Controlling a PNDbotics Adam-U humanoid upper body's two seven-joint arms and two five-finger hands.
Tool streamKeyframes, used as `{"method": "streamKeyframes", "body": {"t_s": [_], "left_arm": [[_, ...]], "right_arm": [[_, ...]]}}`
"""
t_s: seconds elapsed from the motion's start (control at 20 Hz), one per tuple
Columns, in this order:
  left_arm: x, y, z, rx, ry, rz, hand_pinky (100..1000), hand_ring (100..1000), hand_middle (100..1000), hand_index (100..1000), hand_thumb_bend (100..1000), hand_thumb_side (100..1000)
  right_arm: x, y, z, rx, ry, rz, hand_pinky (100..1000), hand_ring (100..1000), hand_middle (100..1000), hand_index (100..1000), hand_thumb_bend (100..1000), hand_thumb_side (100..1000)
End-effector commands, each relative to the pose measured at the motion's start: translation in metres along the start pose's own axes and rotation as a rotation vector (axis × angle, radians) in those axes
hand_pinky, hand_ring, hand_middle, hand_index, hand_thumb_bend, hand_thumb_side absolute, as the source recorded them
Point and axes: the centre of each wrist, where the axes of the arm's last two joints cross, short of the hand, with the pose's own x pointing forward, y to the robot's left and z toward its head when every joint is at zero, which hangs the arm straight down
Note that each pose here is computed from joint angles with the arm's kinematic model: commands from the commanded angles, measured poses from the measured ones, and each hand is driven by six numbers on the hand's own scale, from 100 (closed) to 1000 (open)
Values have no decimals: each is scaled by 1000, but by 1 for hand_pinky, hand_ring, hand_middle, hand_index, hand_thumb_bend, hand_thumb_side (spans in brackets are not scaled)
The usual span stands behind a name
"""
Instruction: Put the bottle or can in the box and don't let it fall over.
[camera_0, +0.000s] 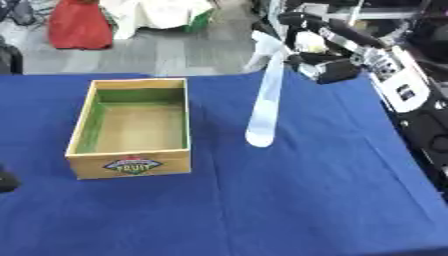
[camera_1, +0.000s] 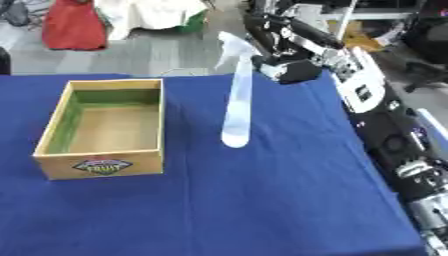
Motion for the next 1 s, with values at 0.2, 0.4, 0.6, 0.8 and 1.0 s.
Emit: {"method": "streamKeyframes", "body": {"t_s": [0.2,0.4,0.6,0.8,1.0], "left_arm": [[7,4,-5,-15,-30,-21,675,572,531,868,300,756],[7,4,-6,-20,-33,-21,676,572,531,868,300,756],[8,3,-7,-24,-37,-21,676,572,531,868,299,756],[10,3,-8,-31,-43,-22,676,572,531,868,300,756],[10,3,-9,-33,-45,-22,676,572,531,868,300,756]], "right_arm": [[-2,-13,-6,-15,18,56,945,1000,1000,1000,100,604],[-5,-12,-5,-28,40,59,943,1000,1000,1000,100,613],[-8,-16,-2,-67,72,51,935,1000,1000,1000,100,617],[-13,-19,5,-110,110,28,914,1000,1000,1000,100,629],[-15,-21,8,-120,121,14,914,1000,1000,1000,100,629]]}}
